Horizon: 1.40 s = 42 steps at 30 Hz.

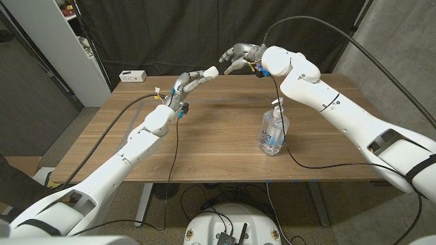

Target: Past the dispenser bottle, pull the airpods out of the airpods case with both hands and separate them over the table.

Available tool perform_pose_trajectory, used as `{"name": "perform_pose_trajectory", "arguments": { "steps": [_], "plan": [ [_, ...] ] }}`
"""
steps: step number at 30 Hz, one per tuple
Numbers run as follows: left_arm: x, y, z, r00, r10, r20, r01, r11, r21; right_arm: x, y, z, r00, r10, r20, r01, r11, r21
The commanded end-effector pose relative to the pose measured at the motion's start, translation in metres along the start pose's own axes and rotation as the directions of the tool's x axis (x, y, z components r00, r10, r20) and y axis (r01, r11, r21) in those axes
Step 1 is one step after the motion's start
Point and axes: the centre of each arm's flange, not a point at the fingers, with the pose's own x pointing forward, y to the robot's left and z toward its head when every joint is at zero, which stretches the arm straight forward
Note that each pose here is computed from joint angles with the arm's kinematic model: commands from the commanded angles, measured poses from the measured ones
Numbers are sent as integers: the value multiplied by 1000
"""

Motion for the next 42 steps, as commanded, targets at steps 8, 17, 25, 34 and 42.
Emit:
{"name": "perform_pose_trajectory", "arguments": {
  "steps": [8,17,25,34,42],
  "plan": [
    [2,0,-6,1000,-17,8,17,999,-44,11,-1,-34,971,191,146,-231,910,345],
    [4,-5,-5,1000,-16,4,16,1000,9,20,3,-28,960,210,184,-265,889,372],
    [3,-6,-7,1000,-13,-5,13,1000,14,32,6,-29,957,227,183,-282,880,381],
    [2,-3,-8,1000,-3,-8,4,1000,11,40,12,-28,953,239,185,-294,874,386],
    [2,-4,-9,1000,-2,-11,2,1000,7,40,13,-26,959,214,187,-273,878,393]
  ]
}}
